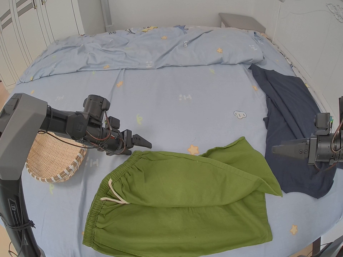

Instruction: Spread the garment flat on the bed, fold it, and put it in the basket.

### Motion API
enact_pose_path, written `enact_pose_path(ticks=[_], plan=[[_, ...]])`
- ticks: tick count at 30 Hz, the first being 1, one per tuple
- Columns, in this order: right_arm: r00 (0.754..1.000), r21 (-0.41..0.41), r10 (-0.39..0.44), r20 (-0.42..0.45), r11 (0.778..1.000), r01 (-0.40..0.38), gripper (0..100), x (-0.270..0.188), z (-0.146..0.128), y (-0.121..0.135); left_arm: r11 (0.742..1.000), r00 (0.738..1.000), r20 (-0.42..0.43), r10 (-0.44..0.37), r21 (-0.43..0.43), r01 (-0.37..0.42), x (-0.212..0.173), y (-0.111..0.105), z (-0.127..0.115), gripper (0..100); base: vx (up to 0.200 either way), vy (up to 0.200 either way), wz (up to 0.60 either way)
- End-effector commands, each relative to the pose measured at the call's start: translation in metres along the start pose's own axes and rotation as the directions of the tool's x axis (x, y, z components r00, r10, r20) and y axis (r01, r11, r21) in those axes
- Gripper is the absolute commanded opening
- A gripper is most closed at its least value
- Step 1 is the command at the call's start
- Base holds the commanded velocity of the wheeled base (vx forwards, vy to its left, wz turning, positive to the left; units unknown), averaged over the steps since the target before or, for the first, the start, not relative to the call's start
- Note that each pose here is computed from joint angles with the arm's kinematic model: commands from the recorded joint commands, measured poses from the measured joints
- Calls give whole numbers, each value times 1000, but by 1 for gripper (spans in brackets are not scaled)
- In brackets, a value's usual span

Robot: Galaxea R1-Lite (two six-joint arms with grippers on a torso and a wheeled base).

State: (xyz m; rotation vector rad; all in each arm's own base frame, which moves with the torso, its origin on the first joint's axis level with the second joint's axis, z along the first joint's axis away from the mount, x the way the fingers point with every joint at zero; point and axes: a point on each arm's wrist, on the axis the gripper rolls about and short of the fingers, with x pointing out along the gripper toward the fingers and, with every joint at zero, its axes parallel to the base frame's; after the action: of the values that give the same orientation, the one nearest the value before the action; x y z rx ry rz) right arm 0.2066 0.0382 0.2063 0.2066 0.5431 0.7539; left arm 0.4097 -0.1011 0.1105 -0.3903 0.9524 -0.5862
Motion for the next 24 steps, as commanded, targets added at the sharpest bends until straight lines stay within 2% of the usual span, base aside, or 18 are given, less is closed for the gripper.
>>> enact_pose_path(ticks=[1, 4, 5, 16, 20, 24], plan=[[1000, -1, 6, -6, 1000, -6, 100, 1, -1, 1, 1000, 1000, -20, 2, 14, -2, -3, -2, -7, 100, 0, 0, 0], [1000, -2, 6, -5, 1000, -6, 100, 1, -1, 1, 1000, 1000, -28, 3, 12, -2, 0, -1, -8, 100, 0, 0, 0], [1000, -2, 6, -5, 1000, -6, 100, 1, -1, 1, 1000, 1000, -29, 4, 13, -4, 0, -1, -9, 0, 0, 0, 0], [1000, -1, -11, -6, 1000, 11, 100, 2, -1, 1, 1000, 999, -45, 6, 4, -6, -4, -4, -10, 0, 0, 0, 0], [1000, -2, -12, -5, 1000, 12, 100, 2, -1, 1, 1000, 1000, -18, 11, 12, -11, -11, -4, -5, 0, 0, 0, 0], [1000, -3, -12, -4, 1000, 12, 100, 2, 0, 1, 1000, 999, 46, 13, 24, -14, -35, -12, 4, 0, 0, 0, 0]])
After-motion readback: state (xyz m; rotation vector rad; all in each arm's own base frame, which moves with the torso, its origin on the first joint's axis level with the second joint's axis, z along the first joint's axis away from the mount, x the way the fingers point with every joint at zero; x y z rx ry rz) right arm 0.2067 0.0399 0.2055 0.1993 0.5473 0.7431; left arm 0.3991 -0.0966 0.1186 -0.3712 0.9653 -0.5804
